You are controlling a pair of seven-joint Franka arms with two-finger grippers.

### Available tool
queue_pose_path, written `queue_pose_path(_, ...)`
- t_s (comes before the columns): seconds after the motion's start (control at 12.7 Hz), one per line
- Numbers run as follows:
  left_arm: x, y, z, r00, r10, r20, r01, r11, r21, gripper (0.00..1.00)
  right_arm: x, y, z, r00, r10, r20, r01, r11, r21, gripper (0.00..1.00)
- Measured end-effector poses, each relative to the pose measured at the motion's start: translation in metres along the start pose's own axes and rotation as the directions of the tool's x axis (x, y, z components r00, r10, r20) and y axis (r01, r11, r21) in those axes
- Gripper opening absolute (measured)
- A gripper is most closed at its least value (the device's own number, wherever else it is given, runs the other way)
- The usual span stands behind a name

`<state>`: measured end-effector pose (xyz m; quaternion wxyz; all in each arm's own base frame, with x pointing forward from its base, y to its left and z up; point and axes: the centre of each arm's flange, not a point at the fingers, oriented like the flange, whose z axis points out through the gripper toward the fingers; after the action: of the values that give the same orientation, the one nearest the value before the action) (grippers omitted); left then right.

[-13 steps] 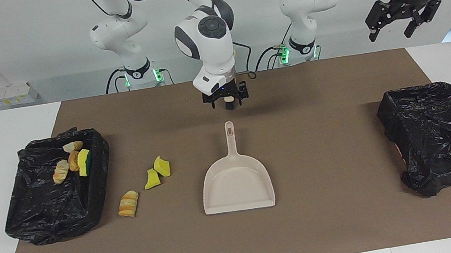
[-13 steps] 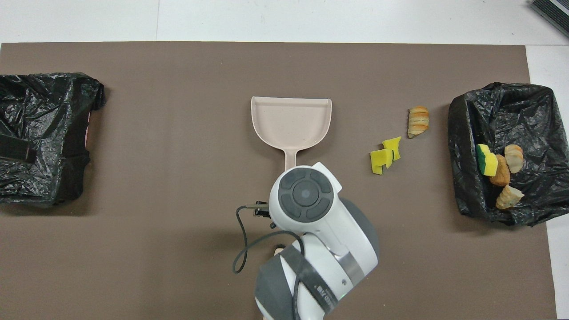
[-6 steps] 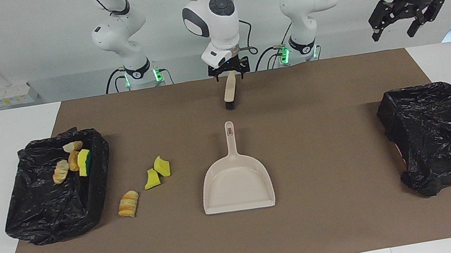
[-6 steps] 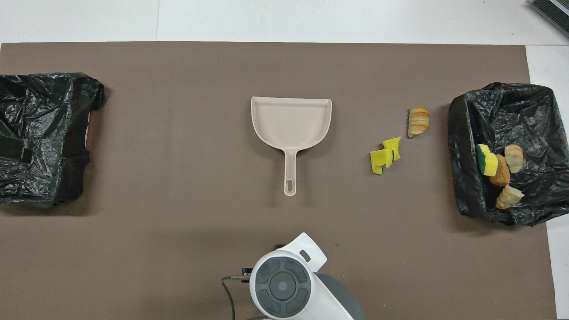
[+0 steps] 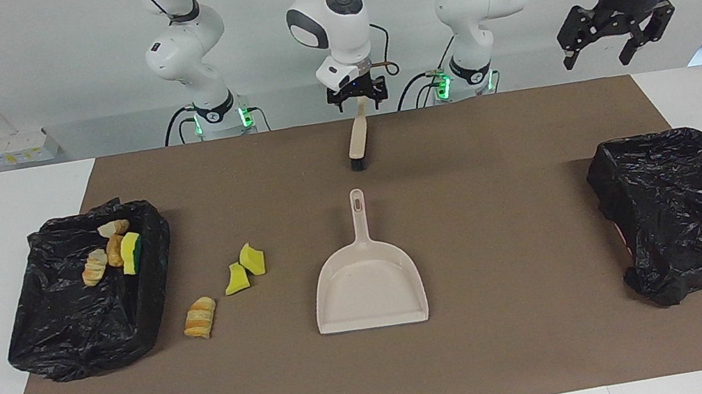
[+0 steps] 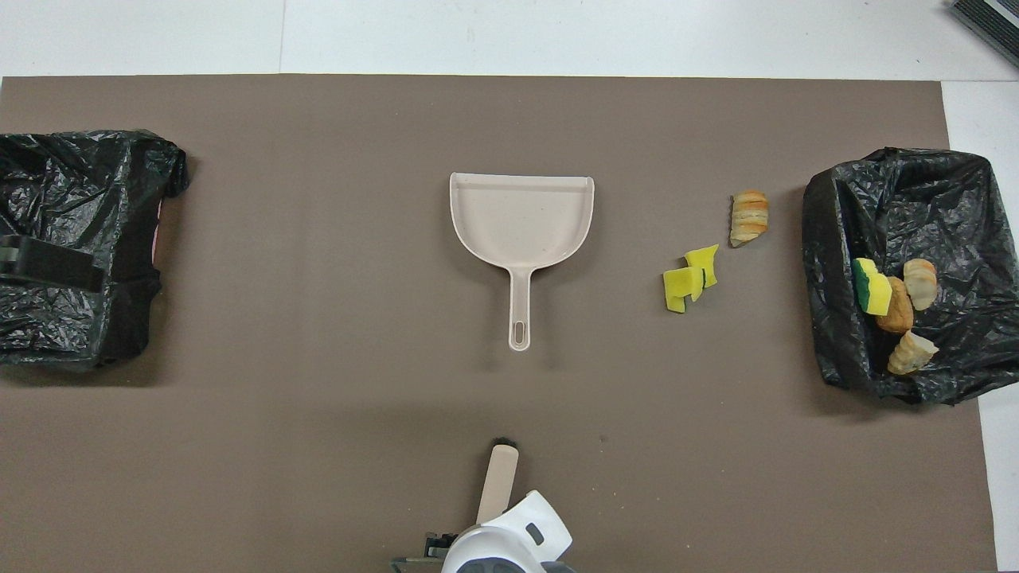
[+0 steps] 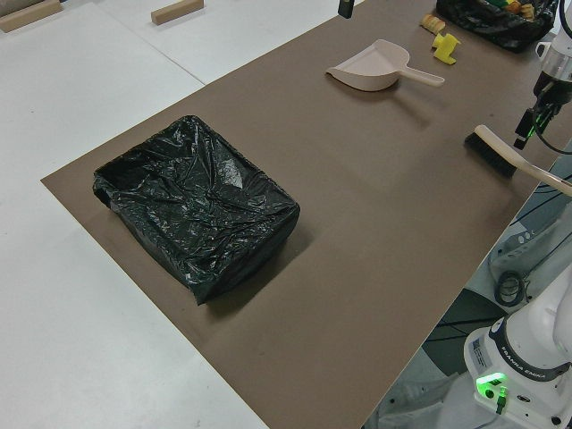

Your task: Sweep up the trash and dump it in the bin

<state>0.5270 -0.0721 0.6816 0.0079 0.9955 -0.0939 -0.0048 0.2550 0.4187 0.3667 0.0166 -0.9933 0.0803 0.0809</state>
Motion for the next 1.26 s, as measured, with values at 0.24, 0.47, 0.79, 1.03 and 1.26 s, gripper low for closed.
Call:
queue_pose_path(0.24, 0.012, 0.072, 0.045, 0.994, 0.108, 0.002, -0.108, 0.994, 0.0, 1.0, -0.017, 0.004, 0.023, 0.998, 0.044, 0.047, -0.044, 0.999, 0.002, 1.0)
queue_pose_path(0.47, 0.017, 0.146, 0.094, 0.996, 0.084, -0.042, -0.085, 0.996, -0.004, 1.0, -0.025, 0.003, 0.028, 0.996, 0.061, 0.065, -0.062, 0.998, 0.026, 1.0)
queue_pose_path(0.79, 0.007, 0.208, 0.145, 0.993, 0.114, -0.03, -0.114, 0.993, -0.006, 1.0, -0.026, -0.001, 0.042, 0.997, 0.064, 0.052, -0.066, 0.997, 0.036, 0.94)
queue_pose_path(1.03, 0.005, 0.268, 0.183, 0.998, 0.047, -0.05, -0.048, 0.999, -0.023, 1.0, -0.025, -0.001, 0.047, 0.996, 0.067, 0.055, -0.068, 0.997, 0.027, 0.54)
queue_pose_path(1.26, 0.009, 0.329, 0.24, 0.997, 0.004, -0.079, -0.008, 0.998, -0.054, 1.0, -0.023, 0.0, 0.047, 0.996, 0.071, 0.057, -0.073, 0.997, 0.026, 0.26)
